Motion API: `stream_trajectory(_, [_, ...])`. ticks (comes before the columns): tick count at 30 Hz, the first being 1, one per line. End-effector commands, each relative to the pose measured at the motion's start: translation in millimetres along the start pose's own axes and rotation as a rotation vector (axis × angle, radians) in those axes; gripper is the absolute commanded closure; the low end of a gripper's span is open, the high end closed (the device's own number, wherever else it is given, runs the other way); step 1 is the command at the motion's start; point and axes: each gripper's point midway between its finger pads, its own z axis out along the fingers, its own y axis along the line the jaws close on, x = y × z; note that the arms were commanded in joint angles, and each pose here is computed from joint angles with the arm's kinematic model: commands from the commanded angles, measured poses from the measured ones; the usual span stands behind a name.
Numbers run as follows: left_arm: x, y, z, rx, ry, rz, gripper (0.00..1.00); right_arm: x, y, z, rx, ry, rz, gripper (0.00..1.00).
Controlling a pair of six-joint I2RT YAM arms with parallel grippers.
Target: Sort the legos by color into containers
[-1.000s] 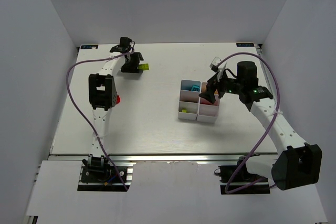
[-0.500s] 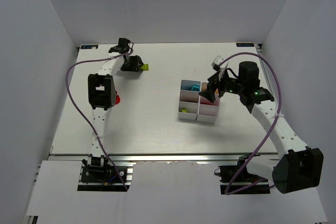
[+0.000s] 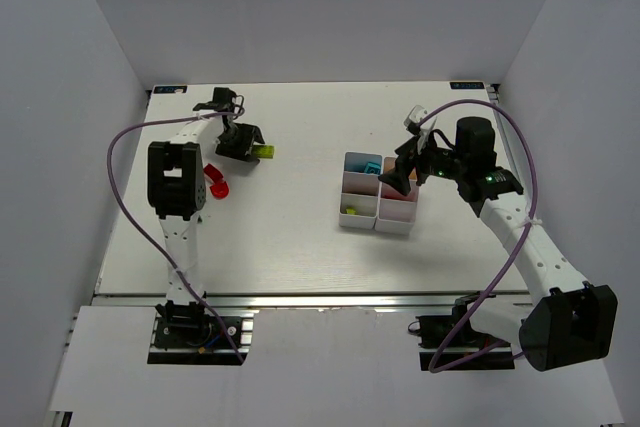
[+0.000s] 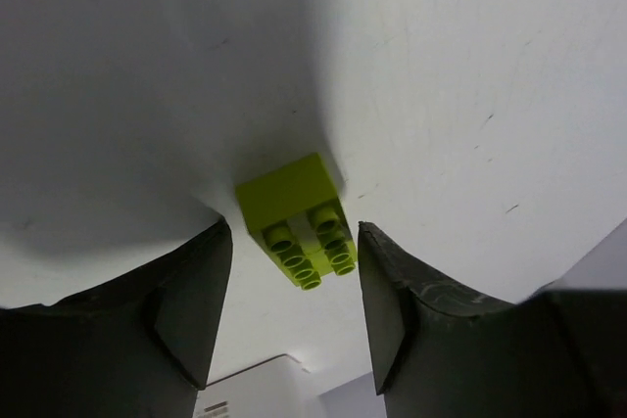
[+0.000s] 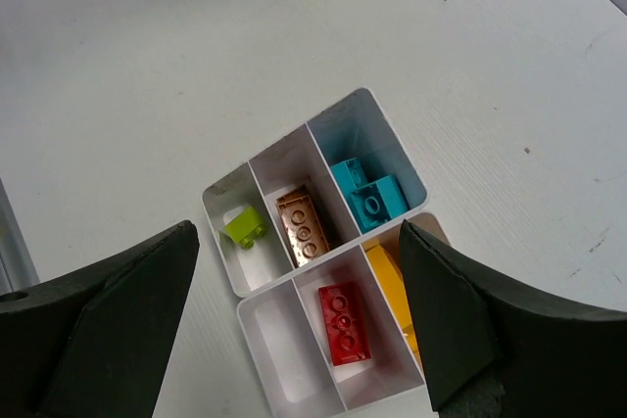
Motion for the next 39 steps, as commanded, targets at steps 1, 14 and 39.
stream_trajectory(1, [-5,64,12,-0.209,-0.022,0.064,0.34,-13,4,0,-0.021,-0.048,-0.029,0.12])
stream_trajectory(14, [-14,57,20,-0.273,-0.009,0.118,0.34,-17,5,-4,-0.006,-0.057,-0.037,0.12])
stream_trajectory(39, [169,4,-212,0.645,-0.182,0.859,0.95,-41,-19,-12,0.130,-0.131,-0.102,0.59])
